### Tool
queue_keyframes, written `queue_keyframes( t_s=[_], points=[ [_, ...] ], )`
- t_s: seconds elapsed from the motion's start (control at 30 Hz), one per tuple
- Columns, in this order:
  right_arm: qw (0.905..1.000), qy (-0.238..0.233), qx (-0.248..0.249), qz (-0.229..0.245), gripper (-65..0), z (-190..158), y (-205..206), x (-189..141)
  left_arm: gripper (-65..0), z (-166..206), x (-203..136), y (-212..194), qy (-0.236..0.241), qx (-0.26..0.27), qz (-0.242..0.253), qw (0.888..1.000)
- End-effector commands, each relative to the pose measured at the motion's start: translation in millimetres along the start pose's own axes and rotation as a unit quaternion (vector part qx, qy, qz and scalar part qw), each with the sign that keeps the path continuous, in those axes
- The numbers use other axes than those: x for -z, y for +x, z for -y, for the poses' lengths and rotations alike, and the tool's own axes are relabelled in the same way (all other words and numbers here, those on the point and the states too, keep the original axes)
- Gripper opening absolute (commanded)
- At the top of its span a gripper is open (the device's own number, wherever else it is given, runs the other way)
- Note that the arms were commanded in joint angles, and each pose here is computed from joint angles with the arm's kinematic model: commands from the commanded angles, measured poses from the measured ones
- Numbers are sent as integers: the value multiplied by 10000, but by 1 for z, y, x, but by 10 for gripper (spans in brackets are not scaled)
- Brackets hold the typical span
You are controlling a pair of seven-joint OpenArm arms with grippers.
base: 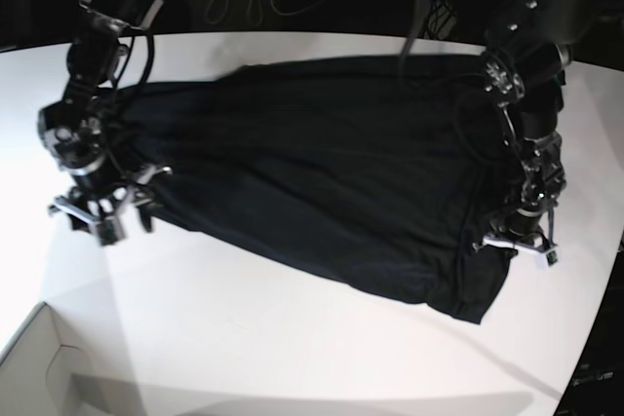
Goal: Layout the t-shirt on the table in an organized manner, then fold the t-shirt properly
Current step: 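Move both grippers down over the shirt's opposite edge to grasp it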
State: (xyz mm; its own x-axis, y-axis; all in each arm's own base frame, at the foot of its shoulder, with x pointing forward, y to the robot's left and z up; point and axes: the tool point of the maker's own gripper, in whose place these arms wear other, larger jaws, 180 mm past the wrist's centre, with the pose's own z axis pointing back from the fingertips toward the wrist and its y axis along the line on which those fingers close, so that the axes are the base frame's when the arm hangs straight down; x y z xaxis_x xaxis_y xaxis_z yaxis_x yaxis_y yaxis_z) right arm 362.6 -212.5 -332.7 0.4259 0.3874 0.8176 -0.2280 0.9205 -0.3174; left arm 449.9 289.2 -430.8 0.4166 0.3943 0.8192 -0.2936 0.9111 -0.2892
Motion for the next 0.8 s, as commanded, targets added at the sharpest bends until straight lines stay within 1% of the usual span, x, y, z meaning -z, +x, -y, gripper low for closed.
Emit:
queue_keyframes(
  t_s=[0.0,0.07,0.13,0.17,0.27,0.37,0.47,0.6,0.77],
  points=[
    [9997,66,-98,226,-278,-2,17,4,-650,4,2,-1,-23,50,-160,9999],
    [9987,341,-213,328,-278,-21,31,16,-650,4,2,4,-19,48,-91,9999],
    [9979,550,-189,295,-278,-34,32,28,-650,3,-1,17,-9,115,99,9999],
    [9976,603,-155,290,-278,-35,34,34,-650,-2,-5,16,26,160,146,9998],
    [9970,740,-3,221,-278,-38,37,52,-650,1,-17,30,-24,45,567,9984],
    [9958,897,141,110,-278,-43,36,67,-650,-1,-34,45,-55,-28,710,9975],
    [9941,1049,258,-11,-278,-49,31,78,-650,5,-48,59,-213,-207,719,9970],
    [9922,1183,356,-148,-279,-57,24,86,-650,14,-76,80,-528,-435,929,9933],
    [9885,1381,484,-378,-281,-70,7,91,-650,29,-107,100,-925,-514,1113,9881]
  ],
)
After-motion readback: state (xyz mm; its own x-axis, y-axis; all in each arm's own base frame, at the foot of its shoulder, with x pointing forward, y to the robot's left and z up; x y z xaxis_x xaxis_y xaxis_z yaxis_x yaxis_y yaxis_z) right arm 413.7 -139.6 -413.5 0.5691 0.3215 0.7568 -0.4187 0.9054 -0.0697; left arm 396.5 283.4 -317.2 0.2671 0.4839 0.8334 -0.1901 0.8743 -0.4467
